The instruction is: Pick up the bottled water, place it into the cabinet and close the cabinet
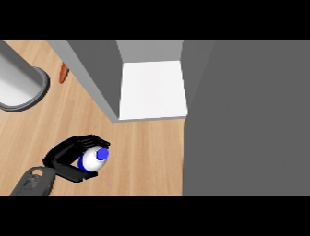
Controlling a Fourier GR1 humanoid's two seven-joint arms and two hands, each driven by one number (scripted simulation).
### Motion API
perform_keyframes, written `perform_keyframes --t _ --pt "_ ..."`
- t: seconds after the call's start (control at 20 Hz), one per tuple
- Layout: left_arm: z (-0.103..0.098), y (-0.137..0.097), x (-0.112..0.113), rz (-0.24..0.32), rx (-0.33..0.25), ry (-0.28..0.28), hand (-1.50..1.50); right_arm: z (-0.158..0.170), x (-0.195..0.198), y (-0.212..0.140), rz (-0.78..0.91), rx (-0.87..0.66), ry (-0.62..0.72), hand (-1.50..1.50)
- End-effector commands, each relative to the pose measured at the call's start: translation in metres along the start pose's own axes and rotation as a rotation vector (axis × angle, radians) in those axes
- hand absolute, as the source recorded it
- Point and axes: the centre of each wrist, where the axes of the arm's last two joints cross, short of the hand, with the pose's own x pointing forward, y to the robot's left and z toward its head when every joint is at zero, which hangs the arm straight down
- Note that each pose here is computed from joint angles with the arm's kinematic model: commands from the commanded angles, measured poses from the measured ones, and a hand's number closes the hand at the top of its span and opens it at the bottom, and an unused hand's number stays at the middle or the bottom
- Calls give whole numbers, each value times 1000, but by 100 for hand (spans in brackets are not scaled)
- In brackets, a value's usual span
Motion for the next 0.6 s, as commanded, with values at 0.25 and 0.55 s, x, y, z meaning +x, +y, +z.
perform_keyframes --t 0.25,0.55 --pt "-13 -5 -9 237 -219 -121 150 -8 20 5 1 4 -62 -150" --pt "-9 5 6 211 -201 -235 150 -3 31 11 8 19 -48 -150"
